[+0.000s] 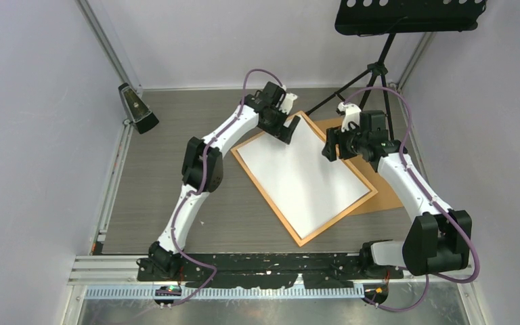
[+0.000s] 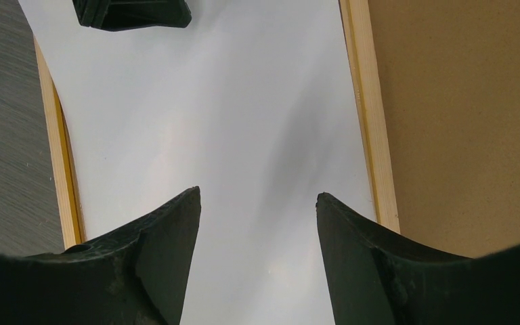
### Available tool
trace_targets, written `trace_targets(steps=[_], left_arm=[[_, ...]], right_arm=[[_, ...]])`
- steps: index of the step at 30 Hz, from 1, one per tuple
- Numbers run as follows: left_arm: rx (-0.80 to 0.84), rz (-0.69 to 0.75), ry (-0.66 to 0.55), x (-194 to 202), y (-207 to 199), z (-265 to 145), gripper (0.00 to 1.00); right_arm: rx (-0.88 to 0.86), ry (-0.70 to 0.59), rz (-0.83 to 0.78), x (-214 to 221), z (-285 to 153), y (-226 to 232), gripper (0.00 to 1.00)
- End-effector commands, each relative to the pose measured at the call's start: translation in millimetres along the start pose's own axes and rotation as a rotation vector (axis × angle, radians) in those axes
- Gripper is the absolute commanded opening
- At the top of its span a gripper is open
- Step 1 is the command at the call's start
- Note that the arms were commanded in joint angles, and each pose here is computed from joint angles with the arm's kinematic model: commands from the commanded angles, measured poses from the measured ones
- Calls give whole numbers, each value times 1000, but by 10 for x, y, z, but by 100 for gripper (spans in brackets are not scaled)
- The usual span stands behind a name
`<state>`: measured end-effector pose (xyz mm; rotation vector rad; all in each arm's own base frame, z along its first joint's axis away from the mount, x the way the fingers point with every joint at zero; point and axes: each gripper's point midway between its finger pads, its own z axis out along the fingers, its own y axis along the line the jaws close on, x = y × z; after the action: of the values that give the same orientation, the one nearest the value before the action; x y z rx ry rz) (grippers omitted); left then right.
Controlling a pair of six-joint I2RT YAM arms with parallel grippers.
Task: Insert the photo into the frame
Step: Place the photo in the photo frame, then move the photo frame to the center of the board.
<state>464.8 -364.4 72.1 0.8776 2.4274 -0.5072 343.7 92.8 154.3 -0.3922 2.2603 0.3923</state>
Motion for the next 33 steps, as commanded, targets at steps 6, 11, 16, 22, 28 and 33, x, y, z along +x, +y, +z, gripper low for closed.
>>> trace_targets(steps=[6, 11, 16, 22, 28, 33], left_arm=[[-148, 50, -133, -337, 100, -824, 100], [-191, 97, -148, -170, 120, -1114, 100], [-176, 119, -86, 174, 74, -1222, 100], [-169, 159, -28, 535, 47, -1370, 100], [-187, 178, 8, 771, 71, -1478, 100], [-191, 176, 30, 878, 71, -1536, 100]], right_arm=[[102, -78, -39, -208, -135, -192, 70], [200, -8, -67, -80, -77, -459, 69], [264, 87, -109, 139, 59, -730, 69], [255, 178, -140, 296, 210, -940, 68], [221, 247, -149, 420, 367, -978, 66], [206, 302, -103, 559, 441, -1085, 63]])
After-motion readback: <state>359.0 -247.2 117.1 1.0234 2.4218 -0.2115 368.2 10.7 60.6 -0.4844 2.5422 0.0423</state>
